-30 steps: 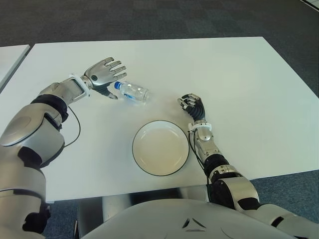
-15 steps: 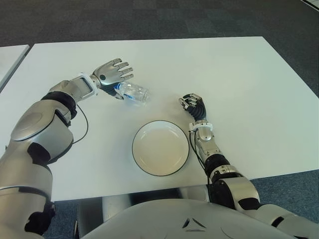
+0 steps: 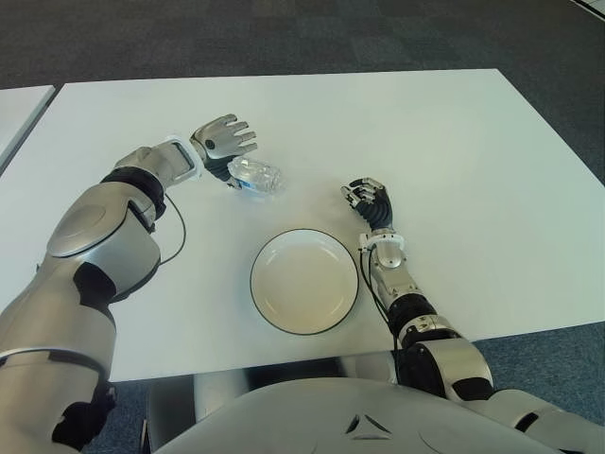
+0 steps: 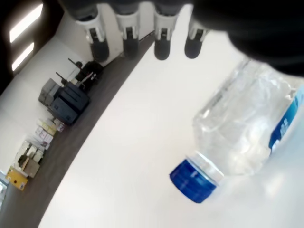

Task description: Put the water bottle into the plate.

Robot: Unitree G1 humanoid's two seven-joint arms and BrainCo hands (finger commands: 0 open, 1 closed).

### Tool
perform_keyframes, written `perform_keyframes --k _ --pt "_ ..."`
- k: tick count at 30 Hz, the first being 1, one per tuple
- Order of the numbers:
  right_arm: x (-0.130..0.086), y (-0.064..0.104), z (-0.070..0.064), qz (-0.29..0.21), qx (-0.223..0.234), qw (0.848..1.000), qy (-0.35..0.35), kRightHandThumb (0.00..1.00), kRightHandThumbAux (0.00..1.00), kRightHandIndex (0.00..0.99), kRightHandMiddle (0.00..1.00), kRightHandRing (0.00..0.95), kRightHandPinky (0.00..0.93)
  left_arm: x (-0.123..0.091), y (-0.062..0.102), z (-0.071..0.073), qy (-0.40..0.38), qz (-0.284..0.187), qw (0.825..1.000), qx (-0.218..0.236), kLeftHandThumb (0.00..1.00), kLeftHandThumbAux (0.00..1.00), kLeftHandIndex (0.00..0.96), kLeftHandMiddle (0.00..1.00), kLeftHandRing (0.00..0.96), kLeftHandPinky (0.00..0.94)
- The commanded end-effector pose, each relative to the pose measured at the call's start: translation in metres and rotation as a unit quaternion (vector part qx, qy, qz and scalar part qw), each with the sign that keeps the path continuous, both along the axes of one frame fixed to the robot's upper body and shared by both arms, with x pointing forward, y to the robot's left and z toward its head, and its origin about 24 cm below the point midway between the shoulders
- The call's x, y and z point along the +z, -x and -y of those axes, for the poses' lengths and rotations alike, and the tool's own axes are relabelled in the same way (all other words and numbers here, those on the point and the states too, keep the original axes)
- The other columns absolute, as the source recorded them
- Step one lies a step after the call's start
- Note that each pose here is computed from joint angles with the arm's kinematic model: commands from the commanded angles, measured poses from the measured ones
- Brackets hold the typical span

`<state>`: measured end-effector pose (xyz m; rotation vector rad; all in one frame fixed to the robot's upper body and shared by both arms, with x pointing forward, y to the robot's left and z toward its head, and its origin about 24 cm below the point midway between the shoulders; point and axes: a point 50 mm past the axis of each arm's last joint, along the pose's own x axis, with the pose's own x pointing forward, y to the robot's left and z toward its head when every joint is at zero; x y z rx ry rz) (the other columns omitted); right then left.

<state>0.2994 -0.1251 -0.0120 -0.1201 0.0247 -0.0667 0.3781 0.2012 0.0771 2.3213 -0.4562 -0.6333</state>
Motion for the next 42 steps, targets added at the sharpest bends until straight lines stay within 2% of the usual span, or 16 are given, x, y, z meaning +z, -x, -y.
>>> perform_keyframes --k 1,9,18,22,26,42 --pt "-0.007 0.005 0.001 -0.017 -0.010 1.000 0.002 0.710 0.727 0.432 0.634 0.633 0.569 -0.002 -0.002 0.000 -0.026 -0.006 1.000 0.016 0.567 0.203 0.000 0.000 0.000 0.000" --pt "-0.003 0.008 0.002 -0.001 -0.015 1.000 0.001 0.711 0.727 0.433 0.645 0.646 0.605 -0.017 0.002 0.002 -0.043 -0.027 0.998 0.043 0.561 0.198 0.000 0.000 0.000 0.000" --pt "0.000 0.010 0.010 0.000 -0.010 1.000 0.009 0.709 0.728 0.433 0.631 0.632 0.592 -0.036 0.010 -0.004 -0.064 -0.058 0.993 0.084 0.568 0.189 0.000 0.000 0.000 0.000" --pt "0.002 0.012 0.013 0.005 -0.009 1.000 0.012 0.708 0.729 0.433 0.623 0.626 0.630 -0.045 0.014 -0.006 -0.073 -0.071 0.990 0.101 0.570 0.199 0.000 0.000 0.000 0.000" --pt "0.003 0.013 0.016 0.008 -0.011 1.000 0.016 0.707 0.729 0.433 0.614 0.618 0.622 -0.051 0.017 -0.006 -0.078 -0.082 0.987 0.112 0.565 0.214 0.000 0.000 0.000 0.000" --pt "0.005 0.017 0.022 0.002 -0.014 0.999 0.029 0.708 0.728 0.434 0.604 0.624 0.663 -0.067 0.025 -0.003 -0.057 -0.123 0.977 0.165 0.470 0.267 0.000 0.000 0.000 0.000"
